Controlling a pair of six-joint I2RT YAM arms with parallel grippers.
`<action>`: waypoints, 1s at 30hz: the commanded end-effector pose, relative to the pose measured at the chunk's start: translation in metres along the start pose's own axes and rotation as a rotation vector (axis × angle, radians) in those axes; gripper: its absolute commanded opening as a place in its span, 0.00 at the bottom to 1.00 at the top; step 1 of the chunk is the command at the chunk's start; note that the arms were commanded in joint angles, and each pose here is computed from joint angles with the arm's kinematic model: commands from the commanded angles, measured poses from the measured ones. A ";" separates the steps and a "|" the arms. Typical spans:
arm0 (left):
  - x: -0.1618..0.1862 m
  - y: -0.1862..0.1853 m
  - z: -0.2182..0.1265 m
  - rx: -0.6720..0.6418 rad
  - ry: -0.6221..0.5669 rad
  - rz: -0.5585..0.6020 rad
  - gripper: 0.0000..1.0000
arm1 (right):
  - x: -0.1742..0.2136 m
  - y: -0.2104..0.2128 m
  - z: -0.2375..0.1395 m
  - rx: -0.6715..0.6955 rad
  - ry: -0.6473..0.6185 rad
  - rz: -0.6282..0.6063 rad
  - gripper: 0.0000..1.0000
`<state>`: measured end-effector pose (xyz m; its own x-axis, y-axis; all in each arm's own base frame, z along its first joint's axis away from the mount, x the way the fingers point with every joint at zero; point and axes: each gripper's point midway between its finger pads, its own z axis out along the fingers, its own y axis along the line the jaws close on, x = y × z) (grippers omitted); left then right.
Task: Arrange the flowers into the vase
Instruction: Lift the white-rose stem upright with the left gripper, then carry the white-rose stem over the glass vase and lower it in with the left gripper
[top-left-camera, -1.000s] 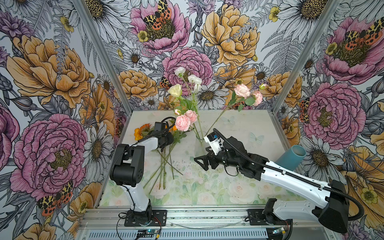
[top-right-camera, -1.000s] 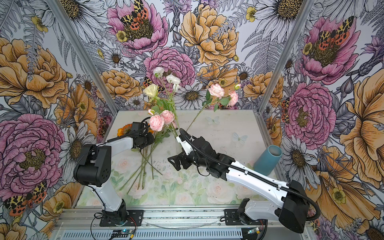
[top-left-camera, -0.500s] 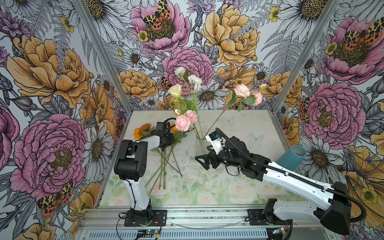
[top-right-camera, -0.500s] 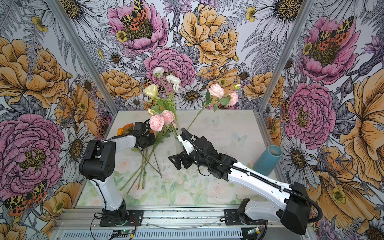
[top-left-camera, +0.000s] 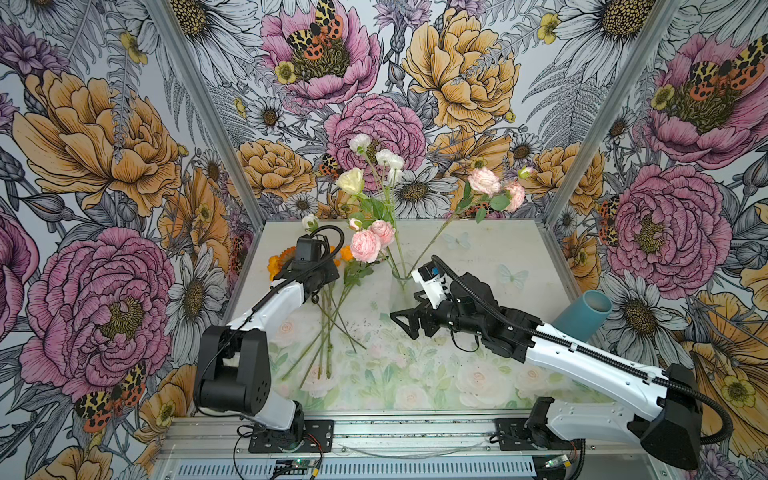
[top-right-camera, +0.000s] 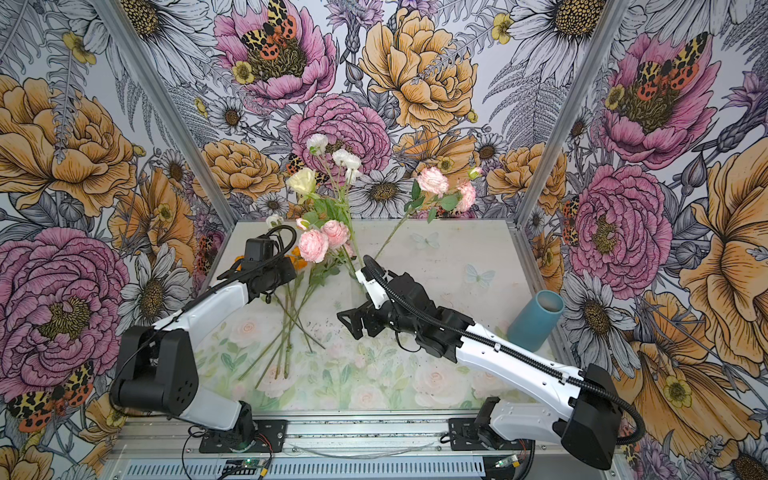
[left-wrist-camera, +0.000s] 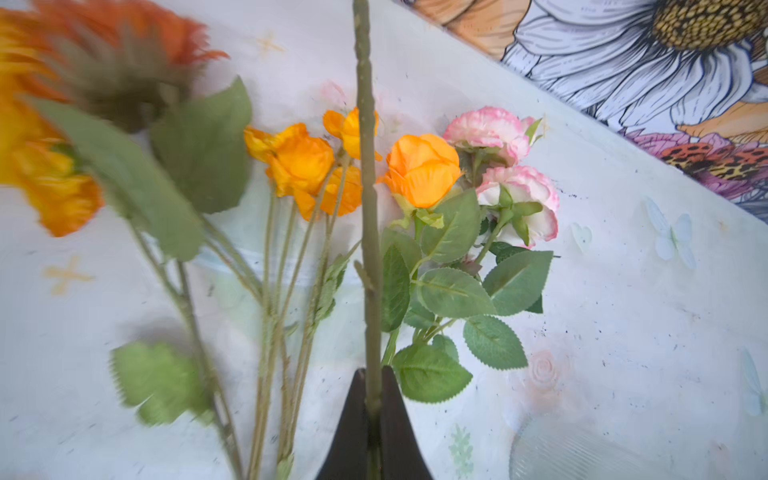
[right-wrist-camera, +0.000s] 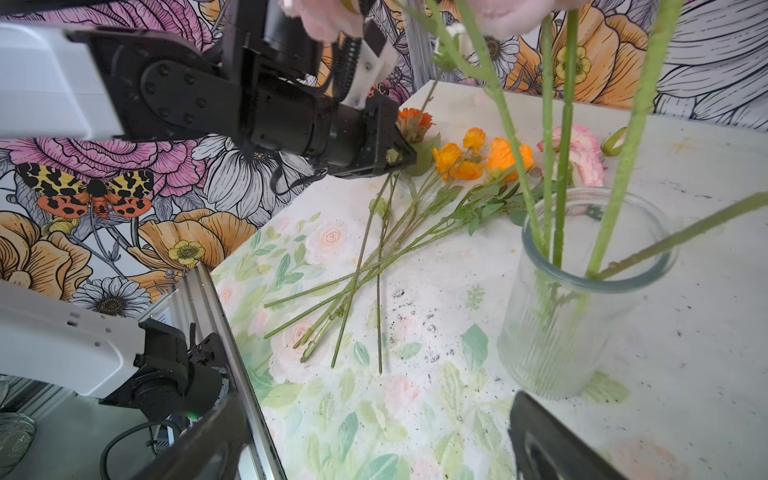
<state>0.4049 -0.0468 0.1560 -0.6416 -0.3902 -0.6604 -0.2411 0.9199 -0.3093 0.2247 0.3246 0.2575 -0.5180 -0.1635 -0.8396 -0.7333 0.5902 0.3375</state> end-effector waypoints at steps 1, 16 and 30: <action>-0.019 0.025 -0.058 -0.105 -0.178 -0.015 0.00 | -0.012 0.000 -0.015 0.015 -0.066 0.009 1.00; -0.074 -0.081 -0.300 0.377 -0.796 0.152 0.00 | -0.020 -0.024 -0.050 0.048 -0.130 0.053 0.99; -0.073 -0.217 -0.364 0.863 -0.953 0.314 0.00 | -0.016 -0.045 -0.060 0.110 -0.142 0.063 0.99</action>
<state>0.2423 -0.1732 0.5040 0.1751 -0.3913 -0.9034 0.5122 0.8199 -0.2559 0.2423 0.2569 0.2764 -0.5047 -0.0219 -0.8630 -0.6383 0.6825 0.3560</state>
